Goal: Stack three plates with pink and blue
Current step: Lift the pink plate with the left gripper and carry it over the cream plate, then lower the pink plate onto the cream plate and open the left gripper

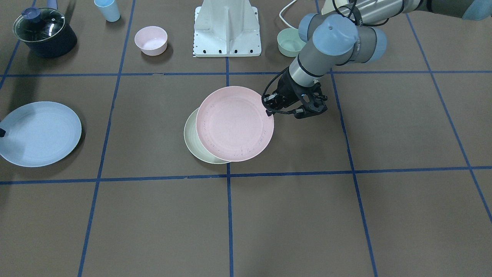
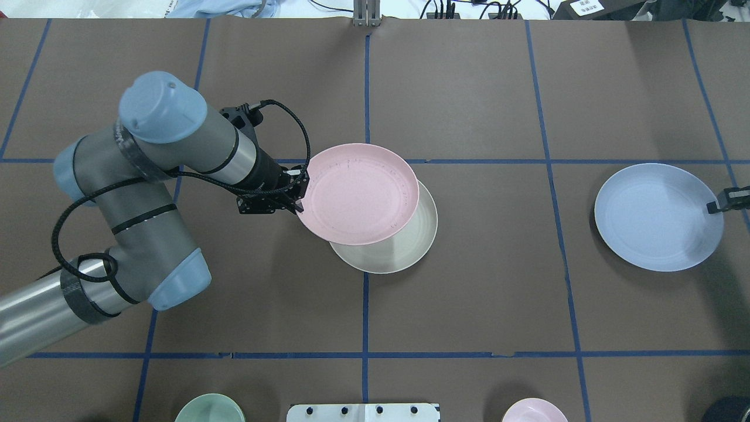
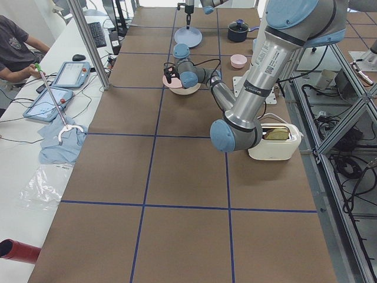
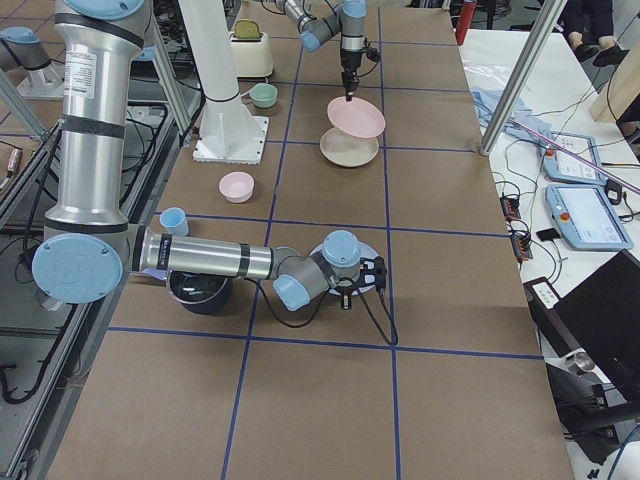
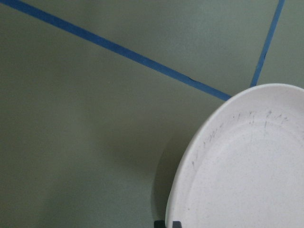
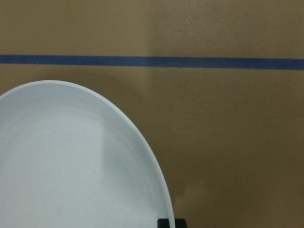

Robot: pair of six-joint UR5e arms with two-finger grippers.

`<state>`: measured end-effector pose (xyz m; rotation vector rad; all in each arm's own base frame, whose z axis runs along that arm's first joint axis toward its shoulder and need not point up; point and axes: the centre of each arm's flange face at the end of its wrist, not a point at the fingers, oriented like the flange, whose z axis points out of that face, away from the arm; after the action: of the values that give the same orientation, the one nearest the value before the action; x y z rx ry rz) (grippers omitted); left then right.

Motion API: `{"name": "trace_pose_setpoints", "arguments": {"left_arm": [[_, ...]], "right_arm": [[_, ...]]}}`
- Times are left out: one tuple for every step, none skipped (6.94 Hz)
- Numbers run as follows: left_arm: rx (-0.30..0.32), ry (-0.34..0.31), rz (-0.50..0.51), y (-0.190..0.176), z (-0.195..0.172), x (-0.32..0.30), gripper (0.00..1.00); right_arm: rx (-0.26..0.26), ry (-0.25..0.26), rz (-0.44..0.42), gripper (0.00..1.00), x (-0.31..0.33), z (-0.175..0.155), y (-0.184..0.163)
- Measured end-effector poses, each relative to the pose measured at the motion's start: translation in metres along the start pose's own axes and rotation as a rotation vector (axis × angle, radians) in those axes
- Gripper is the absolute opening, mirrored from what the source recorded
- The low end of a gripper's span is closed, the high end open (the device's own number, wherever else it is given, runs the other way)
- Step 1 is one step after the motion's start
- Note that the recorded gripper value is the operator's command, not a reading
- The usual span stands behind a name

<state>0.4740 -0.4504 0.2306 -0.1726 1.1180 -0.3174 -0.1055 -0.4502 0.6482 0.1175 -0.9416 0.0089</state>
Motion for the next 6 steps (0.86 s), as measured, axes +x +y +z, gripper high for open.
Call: {"name": "trace_pose_setpoints", "arguments": {"left_arm": [[0.006,0.018,-0.005,0.008,0.017,0.001,0.0],[0.008,0.042,-0.018,0.009,0.032,0.004,0.0],[0.014,0.054,-0.026,0.01,0.045,0.009,0.0],[0.024,0.058,-0.025,0.014,0.055,0.013,0.72],[0.031,0.057,-0.024,0.016,0.06,0.014,1.0],[0.034,0.054,-0.021,0.016,0.062,0.012,1.0]], "right_arm": [[0.006,-0.034,0.018,0.0,-0.009,-0.011,-0.005],[0.015,-0.055,0.029,0.0,-0.019,-0.02,-0.008],[0.023,-0.07,0.035,0.0,-0.027,-0.028,-0.01],[0.027,-0.087,0.038,0.0,-0.031,-0.036,-0.012],[0.03,-0.103,0.037,0.0,-0.035,-0.043,-0.013],[0.035,-0.116,0.03,0.0,-0.04,-0.049,-0.015]]}}
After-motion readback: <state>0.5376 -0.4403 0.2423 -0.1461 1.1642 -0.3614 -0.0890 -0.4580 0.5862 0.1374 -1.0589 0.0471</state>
